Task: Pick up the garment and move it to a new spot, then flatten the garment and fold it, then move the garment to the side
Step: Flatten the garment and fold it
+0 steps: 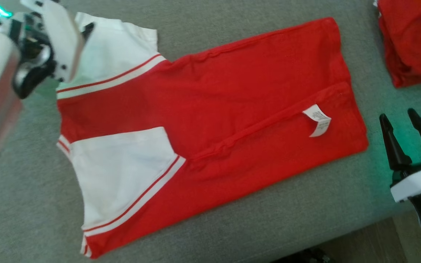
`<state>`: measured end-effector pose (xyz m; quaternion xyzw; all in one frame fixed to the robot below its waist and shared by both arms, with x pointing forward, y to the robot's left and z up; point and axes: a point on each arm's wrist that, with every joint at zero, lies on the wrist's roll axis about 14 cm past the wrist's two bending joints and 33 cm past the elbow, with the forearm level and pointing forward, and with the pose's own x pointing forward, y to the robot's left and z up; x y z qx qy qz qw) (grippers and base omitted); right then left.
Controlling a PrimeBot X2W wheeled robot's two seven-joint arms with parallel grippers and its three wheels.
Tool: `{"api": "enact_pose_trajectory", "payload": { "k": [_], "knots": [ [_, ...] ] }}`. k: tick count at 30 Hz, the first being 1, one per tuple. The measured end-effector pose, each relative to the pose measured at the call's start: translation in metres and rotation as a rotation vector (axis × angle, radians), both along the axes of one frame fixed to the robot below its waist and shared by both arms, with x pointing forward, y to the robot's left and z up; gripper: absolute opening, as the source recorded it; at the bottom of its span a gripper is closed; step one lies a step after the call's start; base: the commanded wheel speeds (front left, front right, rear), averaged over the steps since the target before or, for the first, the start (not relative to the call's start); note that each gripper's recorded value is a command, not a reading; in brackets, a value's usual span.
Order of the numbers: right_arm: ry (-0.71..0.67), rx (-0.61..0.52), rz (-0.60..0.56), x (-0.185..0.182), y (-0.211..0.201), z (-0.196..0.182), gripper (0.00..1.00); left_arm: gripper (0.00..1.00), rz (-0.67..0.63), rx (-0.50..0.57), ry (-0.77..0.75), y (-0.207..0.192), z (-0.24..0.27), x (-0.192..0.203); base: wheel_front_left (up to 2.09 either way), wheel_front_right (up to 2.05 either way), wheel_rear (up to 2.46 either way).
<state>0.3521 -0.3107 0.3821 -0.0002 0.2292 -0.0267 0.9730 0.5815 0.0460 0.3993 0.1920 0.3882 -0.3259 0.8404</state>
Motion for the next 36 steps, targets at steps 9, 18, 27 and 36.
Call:
{"api": "enact_pose_trajectory", "payload": {
  "k": [9, 18, 27, 36],
  "knots": [
    [0.027, -0.003, -0.039, -0.008, -0.006, -0.007, 1.0, 1.0, -0.011, 0.068, 0.022, 0.006, -0.03, 0.013, 0.0, 0.0, 0.0],
    [0.032, 0.018, -0.069, -0.009, -0.008, -0.012, 1.0, 0.0, 0.005, 0.063, 0.057, 0.008, -0.037, 0.022, 0.0, 0.0, 0.0],
    [-0.108, 0.031, -0.035, 0.041, -0.017, 0.032, 1.0, 0.0, -0.014, 0.027, 0.068, 0.008, -0.031, 0.012, 0.0, 0.0, 0.0],
    [-0.01, 0.119, 0.082, 0.1, 0.012, 0.039, 1.0, 0.0, -0.067, -0.067, -0.022, -0.009, 0.004, 0.011, 0.0, 0.0, 0.0]
  ]
}}
